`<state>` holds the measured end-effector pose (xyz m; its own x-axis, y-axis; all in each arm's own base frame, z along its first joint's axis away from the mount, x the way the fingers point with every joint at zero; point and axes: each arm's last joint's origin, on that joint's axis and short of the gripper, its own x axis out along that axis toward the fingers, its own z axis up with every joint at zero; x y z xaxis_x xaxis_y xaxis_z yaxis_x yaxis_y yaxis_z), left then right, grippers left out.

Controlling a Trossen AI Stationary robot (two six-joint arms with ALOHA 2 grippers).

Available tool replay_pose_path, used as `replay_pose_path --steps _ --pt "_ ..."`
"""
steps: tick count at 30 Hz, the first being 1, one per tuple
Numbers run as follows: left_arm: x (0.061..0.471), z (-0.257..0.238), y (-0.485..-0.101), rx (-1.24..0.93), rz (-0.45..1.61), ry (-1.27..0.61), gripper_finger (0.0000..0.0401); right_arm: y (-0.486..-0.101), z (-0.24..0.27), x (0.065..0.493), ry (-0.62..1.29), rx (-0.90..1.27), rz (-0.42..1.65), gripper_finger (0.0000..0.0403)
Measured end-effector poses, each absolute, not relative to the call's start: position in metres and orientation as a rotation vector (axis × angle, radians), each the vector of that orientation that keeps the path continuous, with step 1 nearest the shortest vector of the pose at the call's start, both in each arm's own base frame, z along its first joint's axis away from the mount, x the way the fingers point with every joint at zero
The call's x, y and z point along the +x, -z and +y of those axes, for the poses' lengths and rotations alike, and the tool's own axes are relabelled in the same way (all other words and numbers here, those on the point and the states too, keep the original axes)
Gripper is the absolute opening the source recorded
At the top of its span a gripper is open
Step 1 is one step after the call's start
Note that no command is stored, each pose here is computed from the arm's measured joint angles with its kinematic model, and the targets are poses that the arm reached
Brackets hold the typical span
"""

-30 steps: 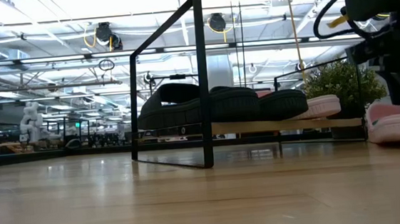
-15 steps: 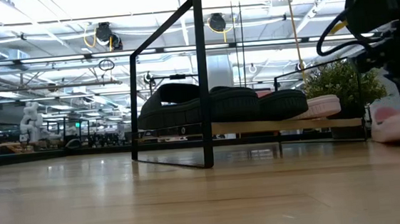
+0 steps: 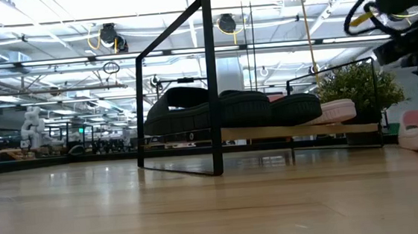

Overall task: Pick and place slides into the shelf
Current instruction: Put the pink slipper on the shelf

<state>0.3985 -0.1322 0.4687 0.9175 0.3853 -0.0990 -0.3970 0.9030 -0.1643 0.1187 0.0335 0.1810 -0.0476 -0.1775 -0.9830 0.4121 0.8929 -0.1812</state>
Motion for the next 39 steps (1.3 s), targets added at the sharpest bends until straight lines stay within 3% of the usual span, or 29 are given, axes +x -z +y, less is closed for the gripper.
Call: replay_pose_path --steps 10,25,31,39 --pt "0.399 -0.132 -0.469 -0.184 0.064 -0.405 0.0047 -0.226 0.049 0.122 0.298 0.273 1.382 0.0001" --pt "0.398 -0.132 -0.469 -0.168 0.064 -0.424 0.0047 -0.300 0.078 0.122 -0.013 0.189 1.204 0.0000" --pt "0.398 -0.130 -0.469 -0.149 0.063 -0.455 0.0047 -0.321 0.086 0.129 -0.086 -0.045 1.106 0.0000" --pt "0.398 -0.130 -0.469 -0.150 0.062 -0.456 0.0047 -0.344 0.083 0.141 0.072 -0.512 0.933 0.0000"
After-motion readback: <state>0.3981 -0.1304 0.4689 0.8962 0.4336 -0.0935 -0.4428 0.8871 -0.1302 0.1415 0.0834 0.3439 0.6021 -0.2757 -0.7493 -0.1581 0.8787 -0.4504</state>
